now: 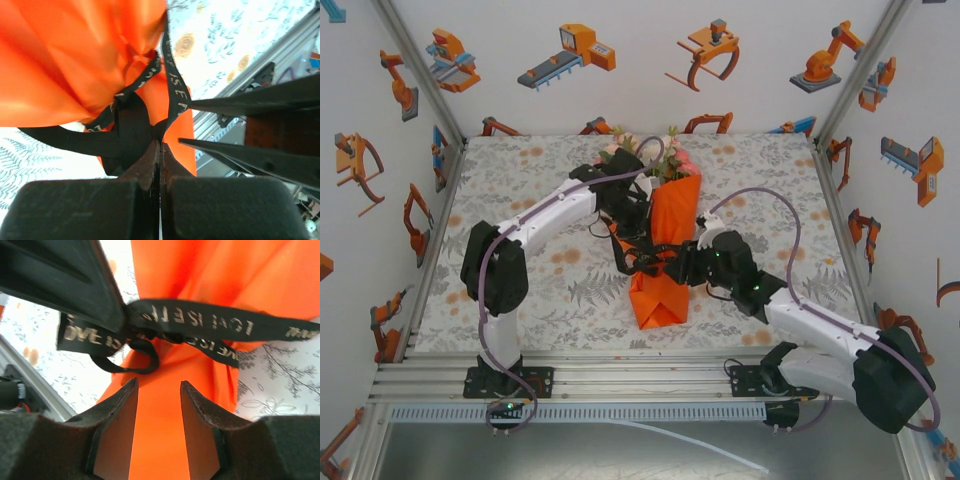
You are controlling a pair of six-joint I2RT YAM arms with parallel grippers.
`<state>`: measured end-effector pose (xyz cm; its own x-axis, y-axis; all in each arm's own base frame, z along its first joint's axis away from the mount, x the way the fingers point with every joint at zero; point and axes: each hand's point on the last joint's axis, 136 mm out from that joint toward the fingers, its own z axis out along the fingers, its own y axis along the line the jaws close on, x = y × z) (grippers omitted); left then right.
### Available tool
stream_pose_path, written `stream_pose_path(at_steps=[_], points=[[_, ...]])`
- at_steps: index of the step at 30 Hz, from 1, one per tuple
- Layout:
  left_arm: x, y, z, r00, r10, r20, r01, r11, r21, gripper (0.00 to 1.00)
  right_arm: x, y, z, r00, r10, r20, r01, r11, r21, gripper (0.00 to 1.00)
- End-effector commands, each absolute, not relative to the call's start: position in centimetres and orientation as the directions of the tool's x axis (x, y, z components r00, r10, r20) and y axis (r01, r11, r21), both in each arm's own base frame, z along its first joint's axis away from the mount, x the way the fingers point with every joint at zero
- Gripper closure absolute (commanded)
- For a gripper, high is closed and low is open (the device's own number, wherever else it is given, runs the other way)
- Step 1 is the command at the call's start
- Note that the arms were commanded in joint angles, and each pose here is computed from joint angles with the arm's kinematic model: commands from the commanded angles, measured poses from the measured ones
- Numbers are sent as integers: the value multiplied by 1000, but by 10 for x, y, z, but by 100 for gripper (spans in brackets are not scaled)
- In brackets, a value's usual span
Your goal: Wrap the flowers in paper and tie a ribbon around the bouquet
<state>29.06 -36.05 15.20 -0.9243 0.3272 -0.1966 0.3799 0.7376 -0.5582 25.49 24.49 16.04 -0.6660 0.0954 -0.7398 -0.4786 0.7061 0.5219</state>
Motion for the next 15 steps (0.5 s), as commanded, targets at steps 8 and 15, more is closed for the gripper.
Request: stream_pose_path(at_steps=[8,15], points=[[310,-344,150,-961,195,-198,273,791,-547,98,244,295,190,-513,-53,-857,-734,545,406,53],[313,-331,150,-967,164,-197,246,805,-540,98,271,294,171,-518,-77,-852,-677,646,353,52]])
